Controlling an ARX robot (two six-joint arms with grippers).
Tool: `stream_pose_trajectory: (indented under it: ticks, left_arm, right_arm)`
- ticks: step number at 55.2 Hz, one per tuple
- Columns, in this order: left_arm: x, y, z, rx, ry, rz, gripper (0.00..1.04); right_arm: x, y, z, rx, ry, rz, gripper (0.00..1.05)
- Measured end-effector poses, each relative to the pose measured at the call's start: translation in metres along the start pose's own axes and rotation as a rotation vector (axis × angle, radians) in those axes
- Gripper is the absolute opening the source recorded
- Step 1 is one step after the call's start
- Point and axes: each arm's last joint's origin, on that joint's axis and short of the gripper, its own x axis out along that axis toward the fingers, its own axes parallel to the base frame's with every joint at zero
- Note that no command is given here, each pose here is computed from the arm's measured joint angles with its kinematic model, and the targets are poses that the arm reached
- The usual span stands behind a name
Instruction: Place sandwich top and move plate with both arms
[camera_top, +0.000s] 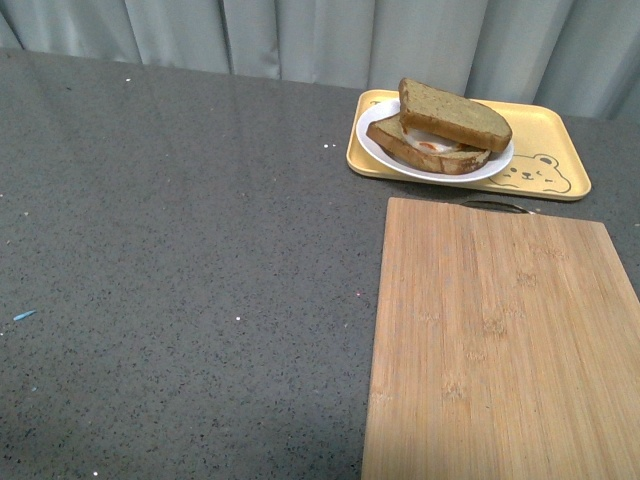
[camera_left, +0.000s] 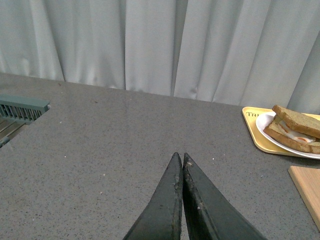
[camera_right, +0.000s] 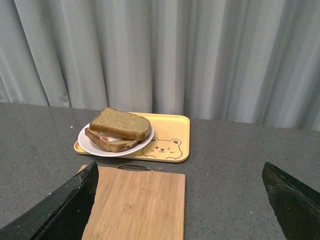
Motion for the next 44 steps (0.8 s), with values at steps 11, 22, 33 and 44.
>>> stream_pose_trajectory:
  ticks: [11, 22, 33, 44]
  left_arm:
    - [-0.006, 0.000, 0.001, 0.000, -0.005, 0.000, 0.04]
    - [-0.012, 0.000, 0.002, 0.000, -0.007, 0.000, 0.04]
    - [-0.017, 0.000, 0.002, 0.000, -0.007, 0.000, 0.04]
    - [-0.020, 0.000, 0.001, 0.000, -0.006, 0.000, 0.04]
  right_arm:
    - [0.000, 0.000, 0.000, 0.000, 0.000, 0.000, 0.95]
    - [0.000, 0.000, 0.000, 0.000, 0.000, 0.000, 0.95]
    - [0.000, 0.000, 0.000, 0.000, 0.000, 0.000, 0.95]
    - [0.000, 0.000, 0.000, 0.000, 0.000, 0.000, 0.95]
